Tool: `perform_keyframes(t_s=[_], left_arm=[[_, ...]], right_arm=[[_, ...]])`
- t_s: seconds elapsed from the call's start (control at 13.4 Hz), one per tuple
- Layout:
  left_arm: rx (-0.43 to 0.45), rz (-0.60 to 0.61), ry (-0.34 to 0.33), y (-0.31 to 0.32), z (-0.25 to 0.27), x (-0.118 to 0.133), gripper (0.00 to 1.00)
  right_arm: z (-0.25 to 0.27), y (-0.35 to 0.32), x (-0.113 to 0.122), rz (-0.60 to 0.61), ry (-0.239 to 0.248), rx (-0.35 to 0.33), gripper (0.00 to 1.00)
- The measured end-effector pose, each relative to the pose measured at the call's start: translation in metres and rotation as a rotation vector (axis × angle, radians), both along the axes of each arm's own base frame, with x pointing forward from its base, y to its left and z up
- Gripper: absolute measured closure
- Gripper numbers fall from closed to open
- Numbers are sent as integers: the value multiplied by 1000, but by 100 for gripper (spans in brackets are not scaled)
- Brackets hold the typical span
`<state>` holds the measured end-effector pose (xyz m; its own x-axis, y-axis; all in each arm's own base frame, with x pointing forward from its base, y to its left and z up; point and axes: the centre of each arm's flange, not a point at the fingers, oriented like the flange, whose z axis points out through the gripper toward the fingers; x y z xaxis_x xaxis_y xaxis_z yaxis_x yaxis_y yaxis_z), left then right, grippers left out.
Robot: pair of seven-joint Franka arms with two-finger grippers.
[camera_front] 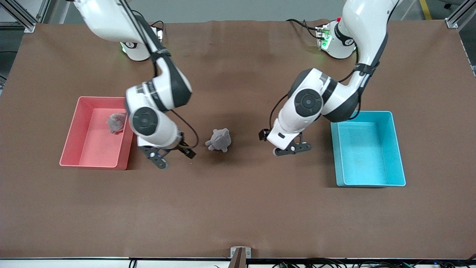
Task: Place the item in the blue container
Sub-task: 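Grasp the toy with the left gripper while the right gripper grasps another toy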
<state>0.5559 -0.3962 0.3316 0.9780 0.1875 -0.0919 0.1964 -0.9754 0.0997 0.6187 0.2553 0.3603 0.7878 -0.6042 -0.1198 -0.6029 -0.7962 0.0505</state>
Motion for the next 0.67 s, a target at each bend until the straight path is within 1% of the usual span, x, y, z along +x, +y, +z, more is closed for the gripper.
perform_keyframes(t_s=[0.15, 0.3, 0.37, 0.52, 0.67], left_arm=[[-19, 26, -13, -30, -12, -15, 0], [-41, 55, -22, -56, -23, -24, 0], [-52, 67, -26, -67, -28, -26, 0], [-90, 101, -45, -89, -36, -25, 0], [-131, 120, -68, -108, -44, -25, 0]], right_arm=[[25, -80, 2, 103, -5, 25, 0], [29, -163, -7, 174, 3, 44, 0], [26, -204, -13, 189, 5, 57, 0], [9, -270, -31, 178, 0, 72, 0], [-18, -300, -53, 154, -16, 72, 0]])
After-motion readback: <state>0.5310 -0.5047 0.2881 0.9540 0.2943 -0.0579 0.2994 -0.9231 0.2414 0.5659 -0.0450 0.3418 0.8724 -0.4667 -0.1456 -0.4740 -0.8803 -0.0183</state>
